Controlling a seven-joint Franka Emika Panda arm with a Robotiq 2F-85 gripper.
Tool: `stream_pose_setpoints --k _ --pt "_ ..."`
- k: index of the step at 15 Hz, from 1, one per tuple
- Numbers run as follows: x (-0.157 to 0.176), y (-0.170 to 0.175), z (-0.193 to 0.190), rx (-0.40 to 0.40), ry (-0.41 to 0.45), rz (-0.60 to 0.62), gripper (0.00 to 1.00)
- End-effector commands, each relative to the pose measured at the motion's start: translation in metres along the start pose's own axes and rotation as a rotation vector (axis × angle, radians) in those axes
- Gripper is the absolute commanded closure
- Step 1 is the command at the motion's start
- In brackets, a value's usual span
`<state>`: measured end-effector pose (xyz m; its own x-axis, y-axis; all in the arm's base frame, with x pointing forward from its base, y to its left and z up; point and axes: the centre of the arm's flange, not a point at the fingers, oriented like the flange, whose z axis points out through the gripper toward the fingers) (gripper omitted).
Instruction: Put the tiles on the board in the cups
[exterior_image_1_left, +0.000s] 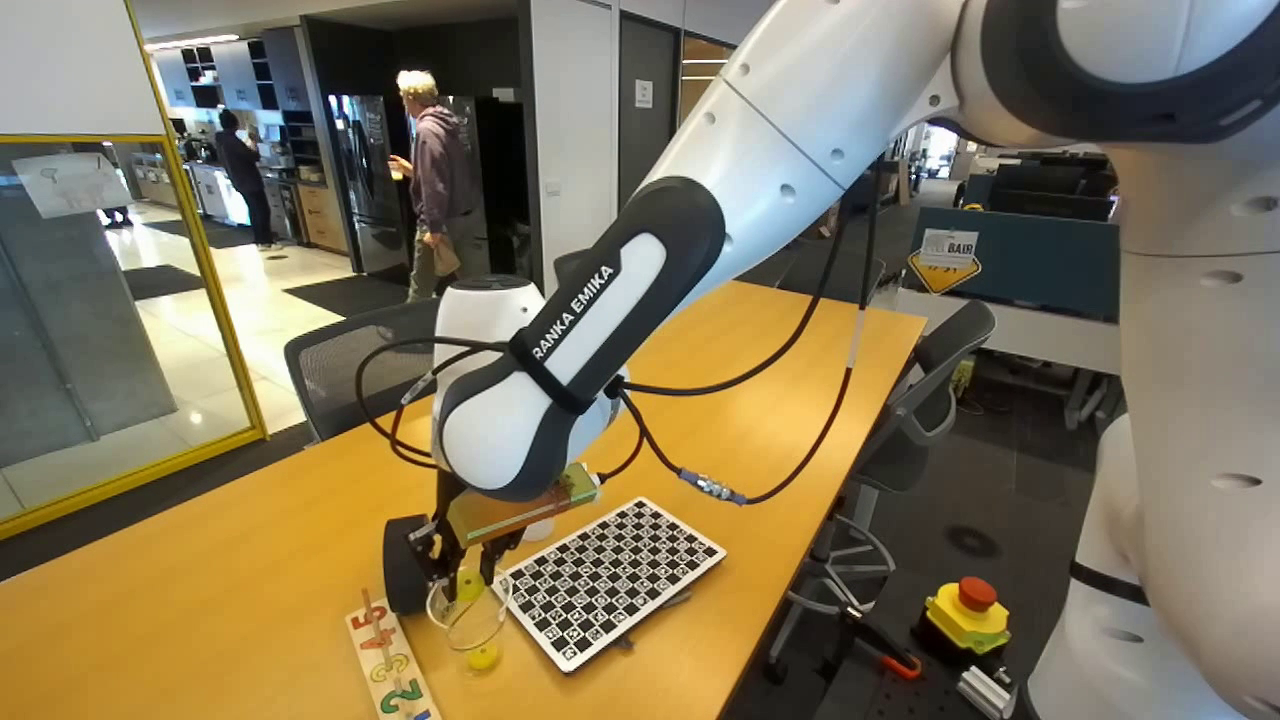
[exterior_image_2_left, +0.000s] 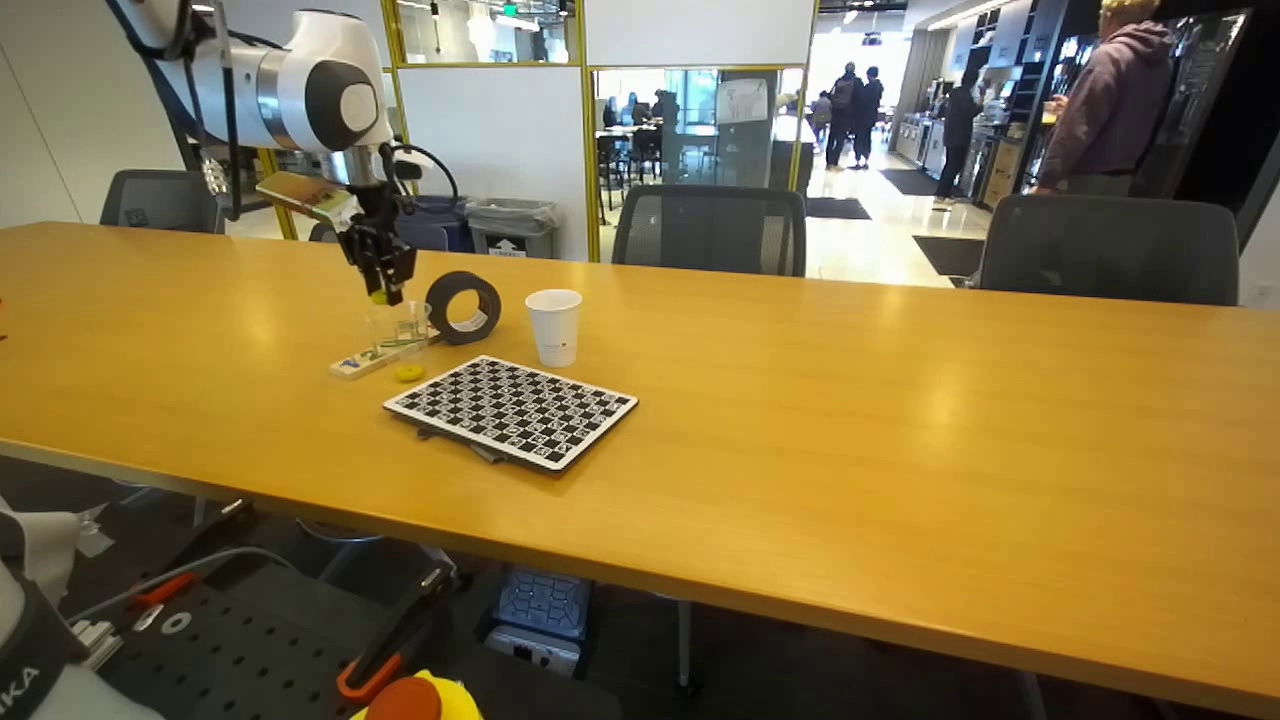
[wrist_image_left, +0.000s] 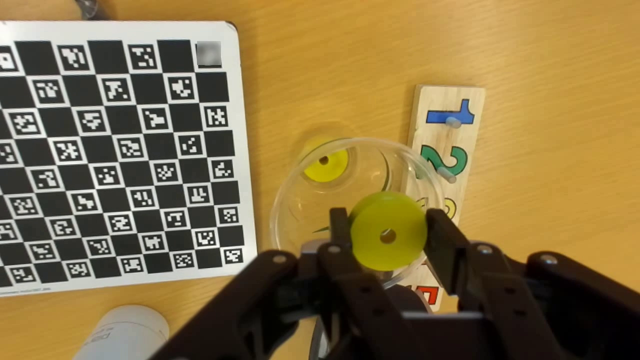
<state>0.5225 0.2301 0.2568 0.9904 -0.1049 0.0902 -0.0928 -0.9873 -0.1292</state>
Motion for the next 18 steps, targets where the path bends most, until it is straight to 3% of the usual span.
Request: stream_pose_setpoints --k 1,2,3,4,8,14,18 --pt "0.024 -0.003 0.008 0.013 -0.016 0.012 0.82" --pt "0.025 -0.002 0.009 0.012 -0.028 0.017 0.81" --pt "0.026 -0.001 0.009 0.015 -0.046 0.022 0.52" --pt "0.025 0.000 0.009 0.019 -0.062 0.031 0.32" --pt "0.008 0.006 -0.021 -0.005 -0.091 0.018 0.03" --pt "-0.047 0.017 -0.122 -0.062 -0.152 -0.001 0.00" --pt "-0.102 0.031 -0.182 -0.128 -0.216 -0.039 0.00"
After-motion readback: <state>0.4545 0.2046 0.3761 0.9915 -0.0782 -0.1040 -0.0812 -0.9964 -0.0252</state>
